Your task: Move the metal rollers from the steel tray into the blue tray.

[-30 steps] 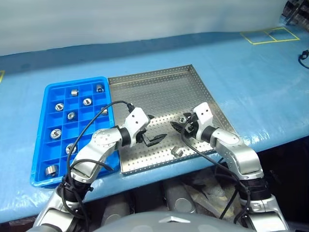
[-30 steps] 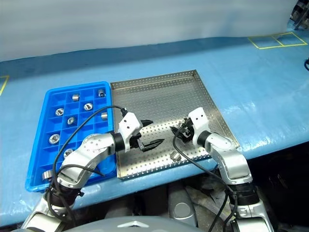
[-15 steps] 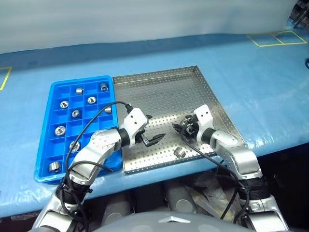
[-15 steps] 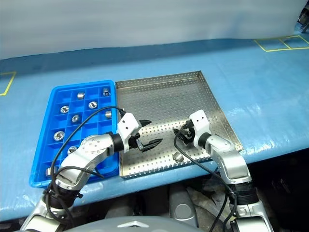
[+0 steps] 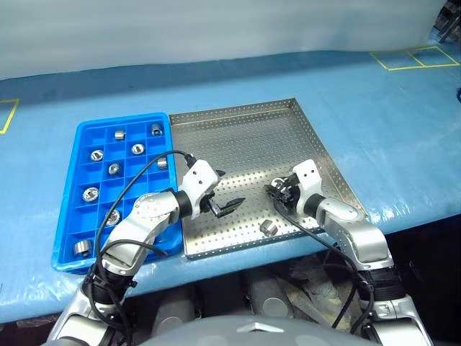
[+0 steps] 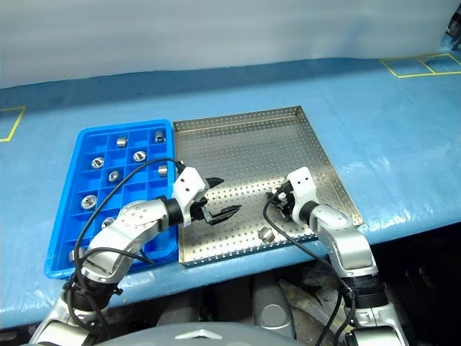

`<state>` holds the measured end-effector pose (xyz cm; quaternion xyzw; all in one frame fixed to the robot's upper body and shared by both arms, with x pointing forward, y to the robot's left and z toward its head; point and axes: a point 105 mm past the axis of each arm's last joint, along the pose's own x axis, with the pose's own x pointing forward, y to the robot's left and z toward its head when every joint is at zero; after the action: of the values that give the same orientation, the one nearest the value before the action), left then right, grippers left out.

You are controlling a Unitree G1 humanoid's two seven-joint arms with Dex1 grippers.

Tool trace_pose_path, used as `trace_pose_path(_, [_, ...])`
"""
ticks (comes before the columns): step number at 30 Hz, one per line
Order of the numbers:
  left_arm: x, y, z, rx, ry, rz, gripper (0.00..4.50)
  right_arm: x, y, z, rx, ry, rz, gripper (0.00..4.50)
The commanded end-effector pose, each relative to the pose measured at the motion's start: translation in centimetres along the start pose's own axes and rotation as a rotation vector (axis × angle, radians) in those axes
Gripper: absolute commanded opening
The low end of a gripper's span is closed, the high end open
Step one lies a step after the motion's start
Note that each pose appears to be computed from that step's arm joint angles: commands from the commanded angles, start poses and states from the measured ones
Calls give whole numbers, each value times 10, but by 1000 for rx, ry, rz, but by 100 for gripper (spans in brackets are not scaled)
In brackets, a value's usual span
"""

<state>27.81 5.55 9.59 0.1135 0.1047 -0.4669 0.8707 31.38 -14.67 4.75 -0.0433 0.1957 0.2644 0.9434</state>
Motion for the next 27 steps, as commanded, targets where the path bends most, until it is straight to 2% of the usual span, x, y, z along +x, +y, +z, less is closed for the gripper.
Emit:
trace_pose_path(1, [-10,-1,12,33,-38,4,450,0,4,17,-43,-44,11,212])
trace_pose_path(7, [-31,0,15,29,-50,40,450,4,21,51,-97,-143,76,212])
trace_pose_path(11, [-58,8,13,21,-43,137,450,13,51,86,-157,-227,208,212])
trace_pose_path(14, [-75,13,12,26,-26,215,450,21,71,103,-187,-260,304,212])
trace_pose_path(19, [-103,19,12,31,-8,343,450,38,97,121,-246,-281,418,212])
trace_pose_path(27, [-129,1,11,15,14,430,450,59,137,140,-309,-308,607,212])
